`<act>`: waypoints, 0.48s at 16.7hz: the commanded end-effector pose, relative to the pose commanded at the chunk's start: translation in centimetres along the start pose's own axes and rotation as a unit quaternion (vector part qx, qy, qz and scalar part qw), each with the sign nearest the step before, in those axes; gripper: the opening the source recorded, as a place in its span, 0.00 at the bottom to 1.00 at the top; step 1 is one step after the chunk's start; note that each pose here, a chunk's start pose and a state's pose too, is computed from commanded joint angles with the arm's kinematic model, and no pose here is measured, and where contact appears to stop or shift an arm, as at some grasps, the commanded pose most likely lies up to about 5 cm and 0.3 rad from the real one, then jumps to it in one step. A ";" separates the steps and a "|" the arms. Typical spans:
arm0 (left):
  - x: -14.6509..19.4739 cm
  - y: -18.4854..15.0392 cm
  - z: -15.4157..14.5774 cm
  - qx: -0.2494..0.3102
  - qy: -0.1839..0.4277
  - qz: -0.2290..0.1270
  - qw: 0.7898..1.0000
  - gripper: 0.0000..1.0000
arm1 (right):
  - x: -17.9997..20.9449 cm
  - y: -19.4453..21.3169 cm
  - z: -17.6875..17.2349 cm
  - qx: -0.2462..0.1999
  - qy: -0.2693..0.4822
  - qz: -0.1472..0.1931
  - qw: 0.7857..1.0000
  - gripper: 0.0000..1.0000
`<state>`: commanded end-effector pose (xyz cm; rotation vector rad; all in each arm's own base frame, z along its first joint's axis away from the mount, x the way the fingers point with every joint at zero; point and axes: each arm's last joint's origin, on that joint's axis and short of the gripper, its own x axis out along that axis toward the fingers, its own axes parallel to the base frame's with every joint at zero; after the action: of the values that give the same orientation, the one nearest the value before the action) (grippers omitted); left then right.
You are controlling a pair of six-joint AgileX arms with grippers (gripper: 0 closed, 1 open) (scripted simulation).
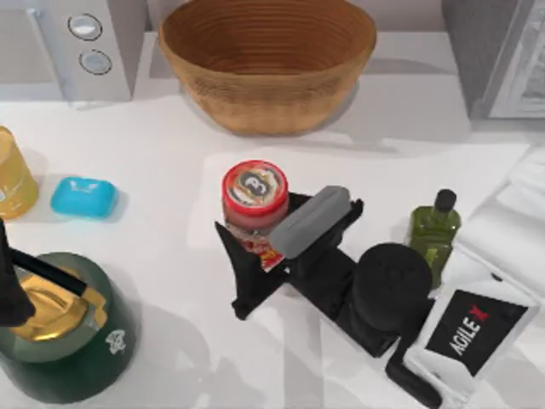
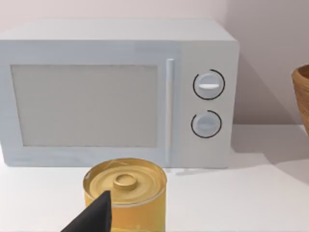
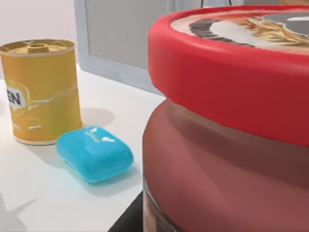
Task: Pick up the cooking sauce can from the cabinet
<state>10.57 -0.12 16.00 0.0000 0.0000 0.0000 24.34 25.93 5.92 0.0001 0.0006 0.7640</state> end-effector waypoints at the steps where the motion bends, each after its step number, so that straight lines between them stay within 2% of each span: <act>1: 0.0 0.0 0.0 0.000 0.000 0.000 1.000 1.00 | 0.1 0.0 -0.1 0.000 0.001 0.000 1.000 0.00; 4: 0.0 0.0 0.0 0.000 0.000 0.000 1.000 1.00 | 0.1 0.0 -0.1 0.000 0.001 0.000 1.000 0.00; 8: 0.0 0.0 0.0 0.000 0.000 0.000 1.000 1.00 | 0.1 0.0 -0.1 0.000 0.001 0.000 1.000 0.30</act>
<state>10.57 -0.12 16.00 0.0000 0.0000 0.0000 24.41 25.96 5.85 -0.0010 0.0021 0.7632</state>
